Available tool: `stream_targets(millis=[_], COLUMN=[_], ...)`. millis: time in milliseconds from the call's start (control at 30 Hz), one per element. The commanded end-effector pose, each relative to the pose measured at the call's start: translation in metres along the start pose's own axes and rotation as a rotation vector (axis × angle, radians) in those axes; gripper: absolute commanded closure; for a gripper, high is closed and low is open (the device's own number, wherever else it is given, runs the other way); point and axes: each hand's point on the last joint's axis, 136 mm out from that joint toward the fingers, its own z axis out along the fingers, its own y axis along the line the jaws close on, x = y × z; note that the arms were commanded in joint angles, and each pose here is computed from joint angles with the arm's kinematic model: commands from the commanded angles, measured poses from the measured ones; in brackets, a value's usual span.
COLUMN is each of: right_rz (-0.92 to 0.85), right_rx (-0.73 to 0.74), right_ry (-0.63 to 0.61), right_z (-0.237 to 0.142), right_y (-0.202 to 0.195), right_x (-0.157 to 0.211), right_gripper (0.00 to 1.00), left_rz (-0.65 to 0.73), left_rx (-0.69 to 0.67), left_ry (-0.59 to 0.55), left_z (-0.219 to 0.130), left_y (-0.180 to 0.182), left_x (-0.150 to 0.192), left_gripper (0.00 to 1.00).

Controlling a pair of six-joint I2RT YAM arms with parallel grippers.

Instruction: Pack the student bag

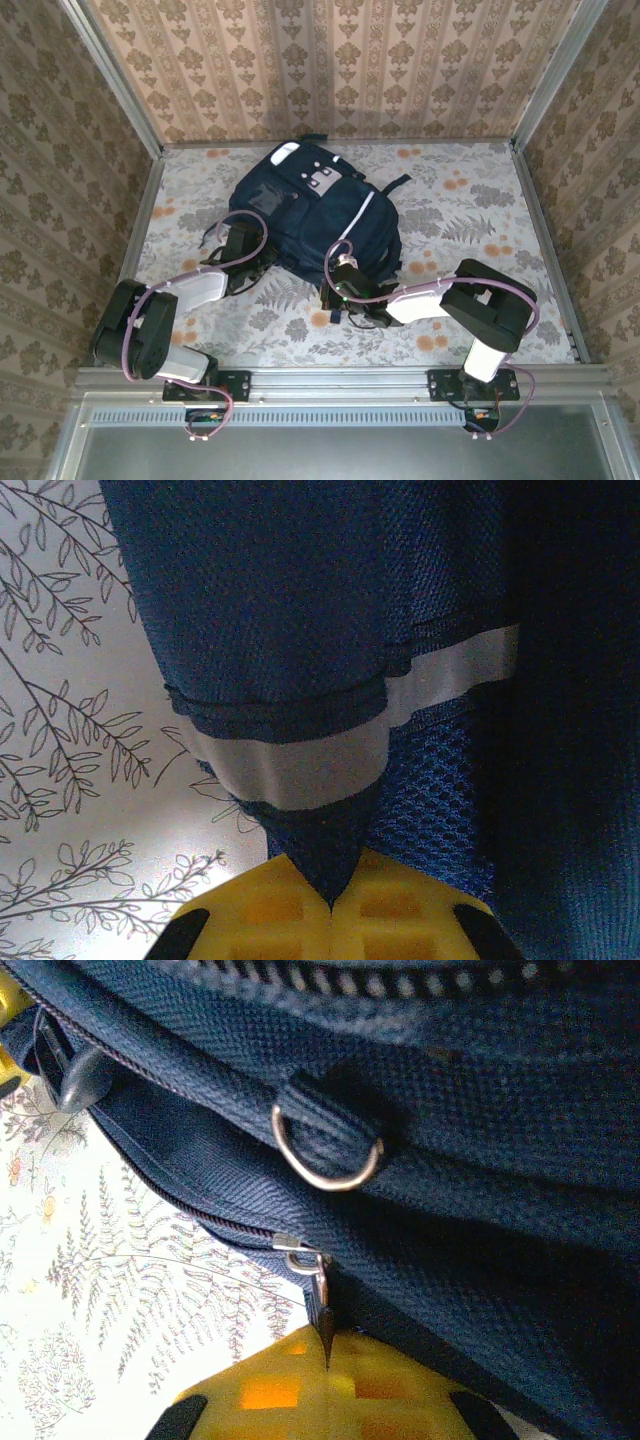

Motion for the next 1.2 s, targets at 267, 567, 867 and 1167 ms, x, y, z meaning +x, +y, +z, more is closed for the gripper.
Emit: stream_targets(millis=[267, 567, 867, 1167], right_rz=[-0.142, -0.206, 0.026, 0.149], right_rx=[0.089, 0.034, -0.001, 0.202], right_ry=[-0.074, 0.002, 0.048, 0.025], right_z=[-0.036, -0.041, -0.027, -0.018], right_y=[-0.024, -0.018, 0.013, 0.003], right_x=[-0.023, -0.017, -0.011, -0.003], right_gripper=[1.0, 0.97, 0.63, 0.63], left_rz=[0.004, -0.009, -0.007, -0.009], left_rx=[-0.015, -0.015, -0.017, -0.013], left_ry=[0.008, 0.019, 0.012, 0.01], left_z=[0.003, 0.007, 0.004, 0.003], left_y=[-0.002, -0.002, -0.001, -0.003], left_x=[-0.001, 0.001, 0.0, 0.0], left_gripper=[1.0, 1.0, 1.0, 1.0])
